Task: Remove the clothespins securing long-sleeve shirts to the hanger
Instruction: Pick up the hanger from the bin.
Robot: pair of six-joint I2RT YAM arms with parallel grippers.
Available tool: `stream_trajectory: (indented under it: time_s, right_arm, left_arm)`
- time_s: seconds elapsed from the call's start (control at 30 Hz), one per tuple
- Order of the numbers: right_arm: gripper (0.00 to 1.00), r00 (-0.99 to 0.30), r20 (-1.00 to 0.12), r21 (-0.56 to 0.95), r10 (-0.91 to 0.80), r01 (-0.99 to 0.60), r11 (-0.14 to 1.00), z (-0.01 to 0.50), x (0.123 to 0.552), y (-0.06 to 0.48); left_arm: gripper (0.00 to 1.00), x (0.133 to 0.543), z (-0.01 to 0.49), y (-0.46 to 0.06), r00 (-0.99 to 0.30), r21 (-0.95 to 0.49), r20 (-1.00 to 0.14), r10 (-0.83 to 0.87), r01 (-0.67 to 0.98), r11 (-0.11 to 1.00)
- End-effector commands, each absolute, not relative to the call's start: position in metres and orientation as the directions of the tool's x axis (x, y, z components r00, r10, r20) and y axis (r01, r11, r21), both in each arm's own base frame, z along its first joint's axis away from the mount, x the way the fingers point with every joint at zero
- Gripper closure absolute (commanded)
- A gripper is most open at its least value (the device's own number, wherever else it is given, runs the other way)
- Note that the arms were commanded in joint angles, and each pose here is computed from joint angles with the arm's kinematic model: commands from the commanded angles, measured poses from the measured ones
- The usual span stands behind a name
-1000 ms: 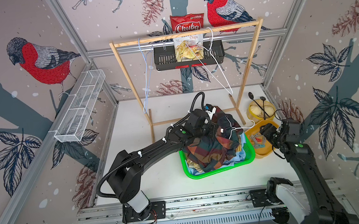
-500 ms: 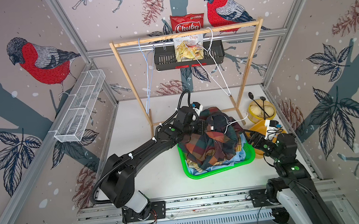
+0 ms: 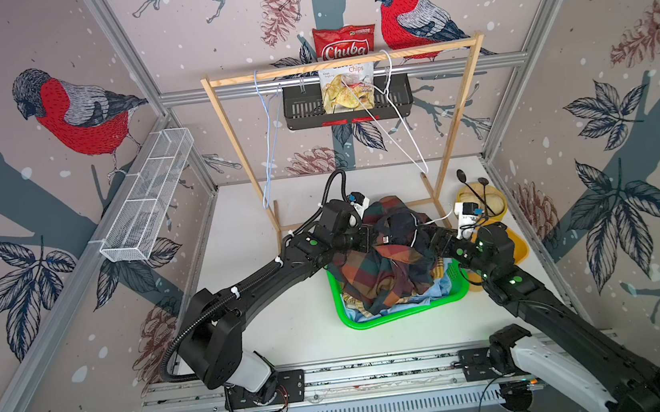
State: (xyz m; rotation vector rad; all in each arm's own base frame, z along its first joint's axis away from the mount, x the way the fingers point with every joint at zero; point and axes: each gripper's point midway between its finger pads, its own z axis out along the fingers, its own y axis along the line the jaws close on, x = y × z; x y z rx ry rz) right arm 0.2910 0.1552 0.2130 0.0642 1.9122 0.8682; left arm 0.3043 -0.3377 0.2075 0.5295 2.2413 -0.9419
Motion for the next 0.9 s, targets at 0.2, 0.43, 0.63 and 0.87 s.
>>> stream_trajectory:
  time_s: [0.2,0.43,0.63,0.87]
  right_arm:
    - [0.37,-0.393,-0.820,0.552,0.416,-0.355,0.755,0.247,0.315,0.164]
    - [0.66,-0.386,-0.835,0.531,0.392,-0.380,0.757,0.257,0.314,0.178]
    - [1.00,-0.386,-0.836,0.524,0.390,-0.356,0.774,0.264,0.316,0.181]
    - [1.00,-0.409,-0.815,0.517,0.410,-0.195,0.834,0.272,0.327,0.175]
  left_arm:
    - [1.00,0.300,0.205,-0.330,-0.715,-0.483,-0.691,0.107,0.566,0.668]
    - [1.00,0.300,0.203,-0.331,-0.717,-0.486,-0.689,0.108,0.567,0.665]
    - [1.00,0.294,0.218,-0.332,-0.698,-0.480,-0.704,0.128,0.602,0.638]
    - [0.44,0.272,0.255,-0.304,-0.592,-0.355,-0.781,0.201,0.685,0.636]
